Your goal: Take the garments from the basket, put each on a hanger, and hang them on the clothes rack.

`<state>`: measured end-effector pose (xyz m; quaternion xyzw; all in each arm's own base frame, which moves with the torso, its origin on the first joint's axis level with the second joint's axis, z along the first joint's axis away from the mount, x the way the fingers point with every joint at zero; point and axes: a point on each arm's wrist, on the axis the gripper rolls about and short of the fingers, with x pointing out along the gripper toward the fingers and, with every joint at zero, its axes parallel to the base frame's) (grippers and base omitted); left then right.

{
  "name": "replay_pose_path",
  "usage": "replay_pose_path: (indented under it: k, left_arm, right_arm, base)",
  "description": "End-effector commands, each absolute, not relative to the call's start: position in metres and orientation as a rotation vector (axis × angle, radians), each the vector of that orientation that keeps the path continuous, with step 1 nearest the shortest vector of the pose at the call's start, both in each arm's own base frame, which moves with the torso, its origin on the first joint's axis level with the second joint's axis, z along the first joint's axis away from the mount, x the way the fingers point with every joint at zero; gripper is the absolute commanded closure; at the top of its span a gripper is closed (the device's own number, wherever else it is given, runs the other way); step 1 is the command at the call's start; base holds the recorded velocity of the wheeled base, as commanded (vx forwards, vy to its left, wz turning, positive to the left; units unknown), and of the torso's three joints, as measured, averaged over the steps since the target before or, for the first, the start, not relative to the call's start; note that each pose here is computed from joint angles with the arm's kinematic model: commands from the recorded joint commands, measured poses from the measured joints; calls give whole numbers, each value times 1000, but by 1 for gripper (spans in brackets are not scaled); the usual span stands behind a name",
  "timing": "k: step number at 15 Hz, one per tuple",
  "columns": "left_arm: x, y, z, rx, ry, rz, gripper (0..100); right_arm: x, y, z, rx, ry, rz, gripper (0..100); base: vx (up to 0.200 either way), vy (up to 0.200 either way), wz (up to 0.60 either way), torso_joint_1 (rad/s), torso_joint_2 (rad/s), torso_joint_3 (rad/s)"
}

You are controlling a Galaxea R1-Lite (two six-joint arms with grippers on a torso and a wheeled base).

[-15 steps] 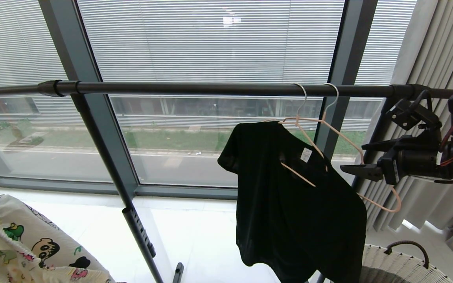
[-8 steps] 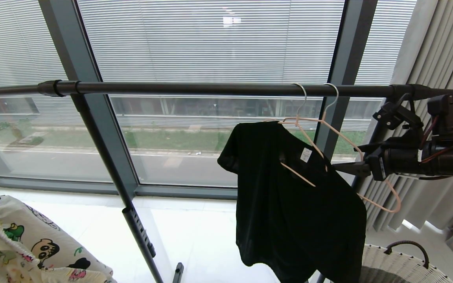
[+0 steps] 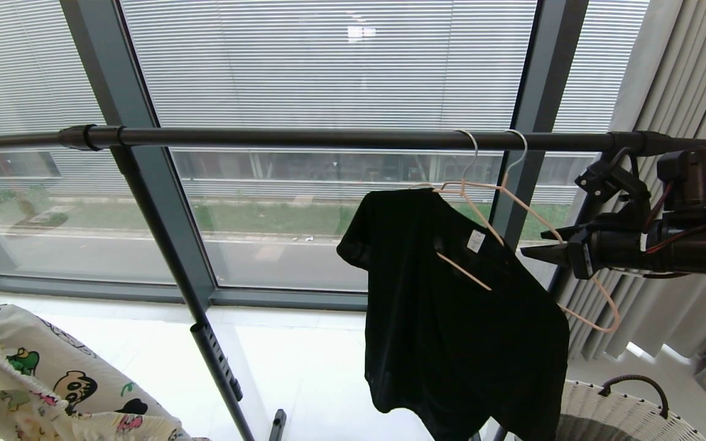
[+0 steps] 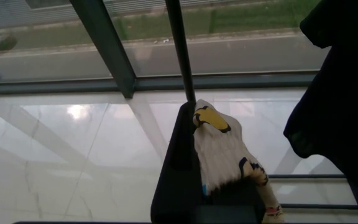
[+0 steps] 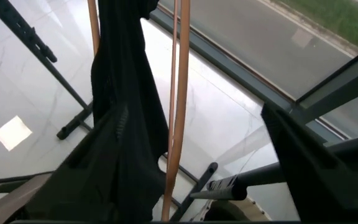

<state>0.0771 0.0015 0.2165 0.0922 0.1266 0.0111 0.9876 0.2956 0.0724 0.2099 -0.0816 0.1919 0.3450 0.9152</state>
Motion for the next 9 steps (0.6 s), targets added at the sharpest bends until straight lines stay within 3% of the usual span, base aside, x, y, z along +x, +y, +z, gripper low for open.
replay_pose_path:
  k: [1, 9]
  left_arm:
    - [77, 2, 217, 185, 252, 23, 100]
    - [77, 2, 217, 185, 250, 23, 100]
  right_arm:
    - [295, 72, 211, -168, 390, 708, 100]
    - [291, 71, 215, -163, 377, 708, 100]
  base:
    - [0, 0, 0, 0, 0, 0]
    - [0, 0, 0, 0, 0, 0]
